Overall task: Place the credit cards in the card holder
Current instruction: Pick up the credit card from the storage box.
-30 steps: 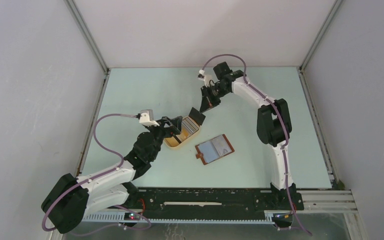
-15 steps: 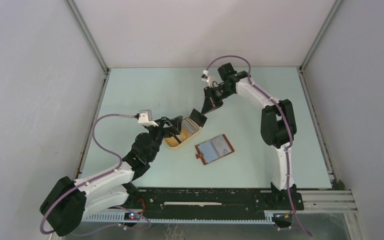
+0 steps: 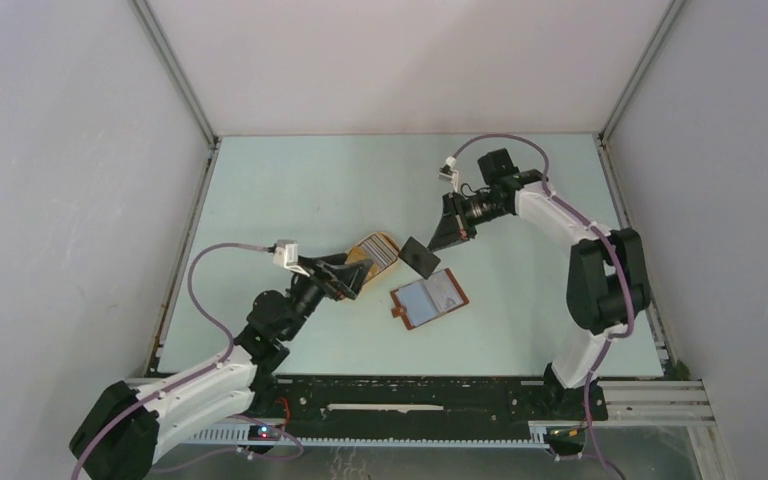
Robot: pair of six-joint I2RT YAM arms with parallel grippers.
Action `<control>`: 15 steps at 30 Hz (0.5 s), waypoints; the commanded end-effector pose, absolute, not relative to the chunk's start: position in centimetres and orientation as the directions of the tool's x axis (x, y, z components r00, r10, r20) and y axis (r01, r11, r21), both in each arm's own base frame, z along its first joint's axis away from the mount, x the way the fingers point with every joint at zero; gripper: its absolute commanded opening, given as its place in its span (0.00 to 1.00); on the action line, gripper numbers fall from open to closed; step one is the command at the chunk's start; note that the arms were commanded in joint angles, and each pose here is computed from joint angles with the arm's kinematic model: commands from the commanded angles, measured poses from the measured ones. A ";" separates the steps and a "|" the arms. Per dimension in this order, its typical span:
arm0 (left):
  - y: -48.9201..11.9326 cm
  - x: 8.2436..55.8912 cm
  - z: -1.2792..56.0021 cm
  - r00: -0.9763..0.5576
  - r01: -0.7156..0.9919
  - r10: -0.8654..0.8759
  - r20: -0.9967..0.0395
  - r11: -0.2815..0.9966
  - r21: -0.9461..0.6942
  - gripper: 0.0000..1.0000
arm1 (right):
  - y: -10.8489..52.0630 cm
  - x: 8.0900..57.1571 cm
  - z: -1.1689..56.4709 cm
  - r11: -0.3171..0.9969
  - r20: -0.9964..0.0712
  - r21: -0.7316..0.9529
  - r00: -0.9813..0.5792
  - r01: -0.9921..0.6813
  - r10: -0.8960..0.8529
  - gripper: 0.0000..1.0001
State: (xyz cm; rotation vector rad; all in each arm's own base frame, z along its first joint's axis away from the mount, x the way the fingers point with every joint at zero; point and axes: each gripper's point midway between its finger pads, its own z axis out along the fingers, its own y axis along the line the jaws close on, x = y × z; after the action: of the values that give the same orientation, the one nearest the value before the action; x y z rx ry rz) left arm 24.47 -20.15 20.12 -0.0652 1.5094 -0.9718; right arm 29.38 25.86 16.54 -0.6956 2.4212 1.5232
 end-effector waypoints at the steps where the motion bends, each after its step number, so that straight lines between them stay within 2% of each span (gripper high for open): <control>1: -21.6 21.6 21.5 -0.313 0.592 -0.643 -0.699 0.444 -0.673 1.00 | 25.2 26.6 19.4 0.224 -0.472 0.819 -0.843 -0.528 -0.258 0.00; 5: -22.1 21.0 21.4 -0.364 0.585 -0.672 -0.645 0.373 -0.720 1.00 | 24.8 25.9 20.2 0.196 -0.505 0.812 -0.830 -0.550 -0.239 0.00; 10: -23.2 20.6 21.3 -0.413 0.558 -0.713 -0.567 0.294 -0.776 0.98 | 25.0 25.6 20.5 0.162 -0.496 0.828 -0.835 -0.537 -0.238 0.00; 15: -25.6 20.2 21.5 -0.485 0.549 -0.716 -0.502 0.197 -0.812 0.91 | 25.5 25.1 20.7 0.135 -0.493 0.835 -0.834 -0.534 -0.247 0.00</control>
State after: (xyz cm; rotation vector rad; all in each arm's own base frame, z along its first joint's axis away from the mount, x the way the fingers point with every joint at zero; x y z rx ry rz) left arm 20.84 -24.62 18.70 -0.1259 1.5373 -1.3689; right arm 25.83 25.01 19.07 -0.7210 2.2545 1.7081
